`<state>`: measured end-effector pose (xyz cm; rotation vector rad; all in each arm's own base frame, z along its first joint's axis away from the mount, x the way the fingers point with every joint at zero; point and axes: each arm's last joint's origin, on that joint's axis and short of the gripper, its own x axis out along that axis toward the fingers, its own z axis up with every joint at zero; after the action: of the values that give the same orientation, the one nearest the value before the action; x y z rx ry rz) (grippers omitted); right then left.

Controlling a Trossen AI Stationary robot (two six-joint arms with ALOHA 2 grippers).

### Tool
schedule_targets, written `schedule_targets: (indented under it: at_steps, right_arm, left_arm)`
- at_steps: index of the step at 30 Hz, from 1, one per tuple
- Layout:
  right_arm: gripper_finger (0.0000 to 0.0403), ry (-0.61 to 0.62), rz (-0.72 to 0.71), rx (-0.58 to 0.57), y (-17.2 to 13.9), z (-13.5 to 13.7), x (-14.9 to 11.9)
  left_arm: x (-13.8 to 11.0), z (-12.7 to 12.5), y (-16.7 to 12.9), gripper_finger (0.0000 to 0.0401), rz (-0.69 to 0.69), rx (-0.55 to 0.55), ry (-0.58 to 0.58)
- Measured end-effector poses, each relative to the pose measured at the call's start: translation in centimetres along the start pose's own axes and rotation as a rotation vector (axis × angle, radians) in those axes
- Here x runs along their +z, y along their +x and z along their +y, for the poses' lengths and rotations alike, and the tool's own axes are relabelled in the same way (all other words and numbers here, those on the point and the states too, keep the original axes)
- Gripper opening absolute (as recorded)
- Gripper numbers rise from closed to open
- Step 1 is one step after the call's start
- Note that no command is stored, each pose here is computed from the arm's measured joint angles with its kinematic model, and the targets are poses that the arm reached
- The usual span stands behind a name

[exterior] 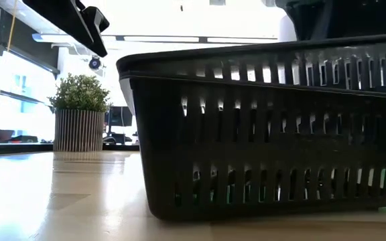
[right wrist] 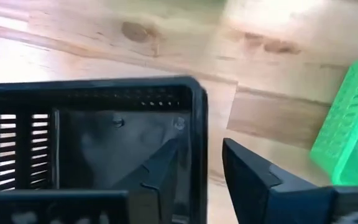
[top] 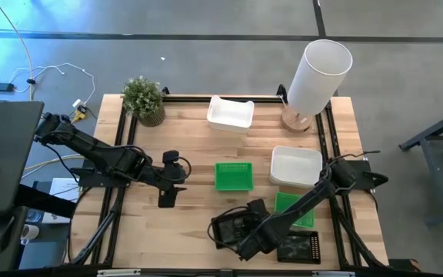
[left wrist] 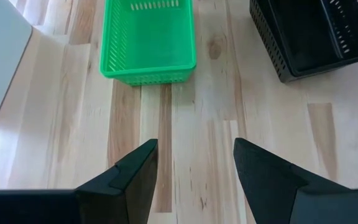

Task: Stack baskets by color
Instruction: Stack the left black bin on the center black bin

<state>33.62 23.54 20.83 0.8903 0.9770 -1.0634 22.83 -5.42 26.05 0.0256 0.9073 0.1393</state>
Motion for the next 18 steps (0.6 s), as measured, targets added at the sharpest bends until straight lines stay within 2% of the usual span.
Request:
schedule_targets:
  at_steps: [5, 8, 14, 18]
  right_arm:
    - [0.0117, -0.012, -0.016, 0.005, -0.4, -0.1, 0.3]
    - [0.0117, -0.016, 0.039, -0.026, -0.3, -0.3, 0.1]
    - [0.0117, 0.004, 0.038, -0.074, -0.3, -0.7, -0.1]
    - [0.0116, -0.002, 0.08, -0.12, 0.8, -0.6, -0.8]
  left_arm:
    - [0.0, 0.0, 0.0, 0.0196, -0.001, 0.005, 0.0]
    - [0.0, 0.0, 0.0, 0.0196, -0.002, 0.007, 0.0]
    - [0.0, 0.0, 0.0, 0.0196, -0.002, 0.007, 0.0]
    - [0.0, 0.0, 0.0, 0.0196, -0.002, 0.006, 0.0]
